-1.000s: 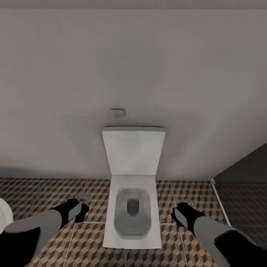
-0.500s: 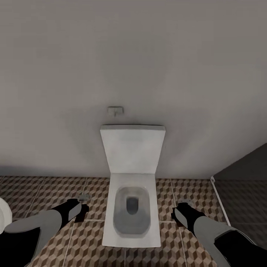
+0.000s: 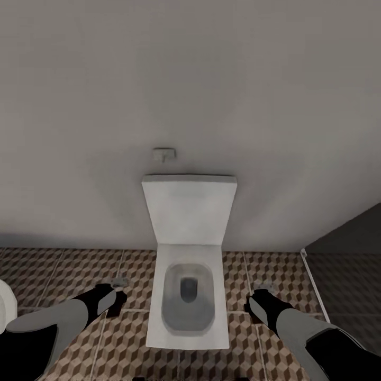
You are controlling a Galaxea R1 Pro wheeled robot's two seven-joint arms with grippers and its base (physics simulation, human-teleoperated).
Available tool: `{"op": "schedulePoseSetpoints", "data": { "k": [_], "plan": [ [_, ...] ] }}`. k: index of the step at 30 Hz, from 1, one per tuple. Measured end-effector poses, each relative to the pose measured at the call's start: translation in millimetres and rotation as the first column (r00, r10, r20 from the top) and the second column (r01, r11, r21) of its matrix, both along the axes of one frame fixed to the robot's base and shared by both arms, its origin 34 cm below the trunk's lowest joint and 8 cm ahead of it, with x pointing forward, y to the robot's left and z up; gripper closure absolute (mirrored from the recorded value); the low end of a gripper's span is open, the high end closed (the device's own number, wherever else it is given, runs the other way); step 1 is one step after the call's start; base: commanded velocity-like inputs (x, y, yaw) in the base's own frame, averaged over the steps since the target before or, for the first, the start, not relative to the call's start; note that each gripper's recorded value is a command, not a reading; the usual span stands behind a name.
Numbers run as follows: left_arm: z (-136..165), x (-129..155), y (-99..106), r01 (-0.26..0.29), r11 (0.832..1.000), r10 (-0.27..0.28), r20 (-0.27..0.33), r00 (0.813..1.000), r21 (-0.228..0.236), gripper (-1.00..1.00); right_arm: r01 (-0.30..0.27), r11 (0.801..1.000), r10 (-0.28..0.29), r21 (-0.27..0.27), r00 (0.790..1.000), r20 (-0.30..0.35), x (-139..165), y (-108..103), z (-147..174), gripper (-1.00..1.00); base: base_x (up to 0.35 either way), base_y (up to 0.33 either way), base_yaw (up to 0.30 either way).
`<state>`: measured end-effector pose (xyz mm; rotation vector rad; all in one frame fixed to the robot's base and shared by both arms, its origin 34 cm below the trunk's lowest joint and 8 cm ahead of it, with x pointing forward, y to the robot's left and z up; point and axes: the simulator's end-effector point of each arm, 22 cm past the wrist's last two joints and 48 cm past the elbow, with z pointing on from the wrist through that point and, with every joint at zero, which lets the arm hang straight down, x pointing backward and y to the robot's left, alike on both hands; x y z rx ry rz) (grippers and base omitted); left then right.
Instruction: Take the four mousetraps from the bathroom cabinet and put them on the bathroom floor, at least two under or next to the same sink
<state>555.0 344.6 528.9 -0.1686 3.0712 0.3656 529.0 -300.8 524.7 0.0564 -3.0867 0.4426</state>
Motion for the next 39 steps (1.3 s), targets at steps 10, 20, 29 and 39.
{"op": "schedulePoseSetpoints", "data": {
  "k": [10,20,29,39],
  "plan": [
    [-7,-7,0,0.000,1.000,0.000,-0.016,1.000,0.000,1.00,0.000,1.000,0.000,0.000,1.000,-0.015,-6,0,-6,1.00,0.000,0.000,0.000],
    [-13,-13,1,0.000,1.000,0.000,-0.032,1.000,0.001,1.00,0.002,1.000,-0.002,0.003,1.000,0.008,-5,1,-13,1.00,0.000,0.000,0.000],
    [-19,-19,0,0.000,1.000,0.000,-0.046,0.999,0.000,1.00,0.002,1.000,-0.002,0.002,1.000,0.005,-9,0,-18,1.00,0.000,0.000,0.000],
    [-25,-26,0,0.000,1.000,0.000,-0.062,0.998,0.000,1.00,0.002,1.000,-0.002,0.003,1.000,-0.002,-14,1,-24,1.00,0.000,0.000,0.000]
  ]
}}
